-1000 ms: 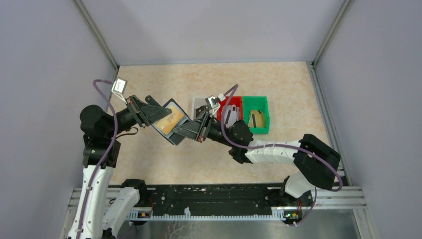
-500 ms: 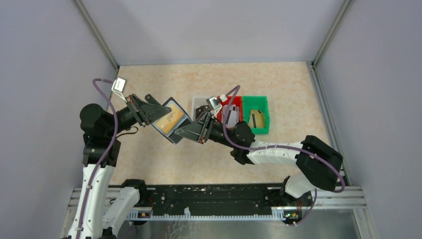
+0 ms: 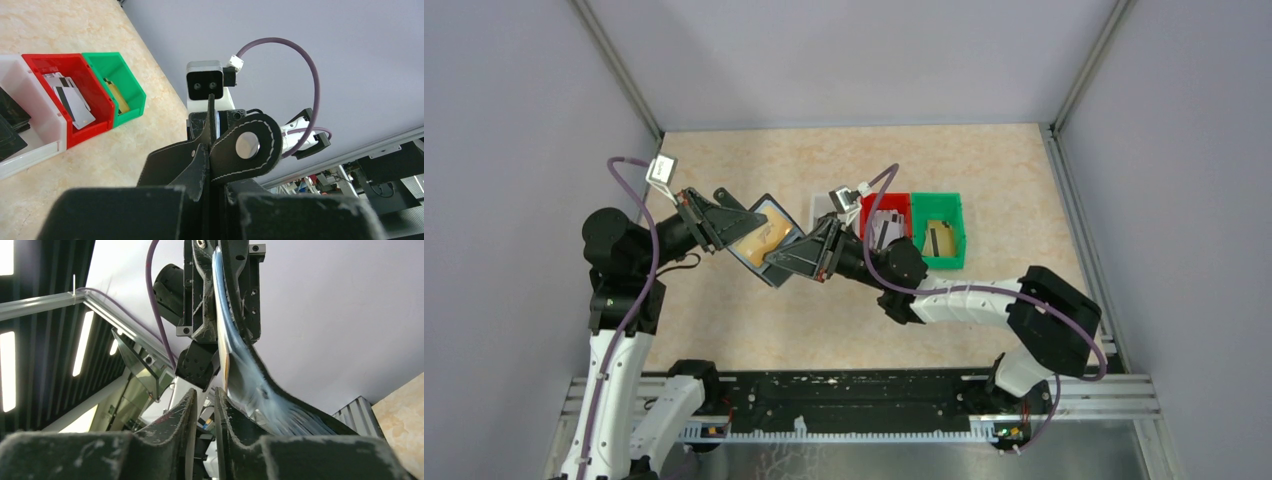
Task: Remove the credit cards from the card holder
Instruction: Remove the credit card from the card holder.
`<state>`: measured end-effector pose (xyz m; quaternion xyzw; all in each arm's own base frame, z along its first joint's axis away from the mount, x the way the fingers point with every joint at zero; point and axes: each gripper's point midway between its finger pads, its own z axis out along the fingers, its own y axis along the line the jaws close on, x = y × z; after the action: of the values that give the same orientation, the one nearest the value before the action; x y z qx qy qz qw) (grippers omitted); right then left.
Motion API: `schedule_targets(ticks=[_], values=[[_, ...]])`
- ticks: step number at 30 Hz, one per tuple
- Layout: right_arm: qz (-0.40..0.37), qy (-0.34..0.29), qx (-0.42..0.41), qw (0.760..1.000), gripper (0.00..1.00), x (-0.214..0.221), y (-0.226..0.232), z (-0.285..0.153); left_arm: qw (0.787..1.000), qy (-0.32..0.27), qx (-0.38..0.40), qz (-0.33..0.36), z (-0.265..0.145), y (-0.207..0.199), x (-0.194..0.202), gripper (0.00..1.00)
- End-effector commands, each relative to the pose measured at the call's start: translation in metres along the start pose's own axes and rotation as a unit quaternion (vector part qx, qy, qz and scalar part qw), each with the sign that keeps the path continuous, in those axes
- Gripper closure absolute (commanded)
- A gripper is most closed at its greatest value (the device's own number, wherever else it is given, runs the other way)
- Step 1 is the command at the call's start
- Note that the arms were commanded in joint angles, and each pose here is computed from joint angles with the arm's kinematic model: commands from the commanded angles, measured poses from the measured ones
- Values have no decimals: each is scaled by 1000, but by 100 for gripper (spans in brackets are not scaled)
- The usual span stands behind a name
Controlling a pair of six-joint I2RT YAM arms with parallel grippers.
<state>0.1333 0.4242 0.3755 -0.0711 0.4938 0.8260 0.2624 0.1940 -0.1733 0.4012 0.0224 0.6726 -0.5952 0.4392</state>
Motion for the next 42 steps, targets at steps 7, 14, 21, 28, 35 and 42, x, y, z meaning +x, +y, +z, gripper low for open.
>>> schedule_targets(ticks=[7,14,21,28,35,42], values=[[-5,-1,-22,1000,57,1,19,-7,999,-14,22,21,-3,-23,-10,100],[-8,6,-11,1000,57,4,13,-5,999,-16,21,24,-4,-25,-11,100],[-14,-2,-35,999,60,-5,20,10,1000,-14,16,21,-4,-21,-9,100],[5,-12,-71,997,81,-9,27,19,1000,-12,11,18,-4,-16,-6,100],[4,-19,-67,998,100,-8,22,10,1000,-14,-1,7,0,-4,-8,99],[-17,-29,-34,999,100,-9,13,-4,1000,-15,-7,5,0,-1,-10,91]])
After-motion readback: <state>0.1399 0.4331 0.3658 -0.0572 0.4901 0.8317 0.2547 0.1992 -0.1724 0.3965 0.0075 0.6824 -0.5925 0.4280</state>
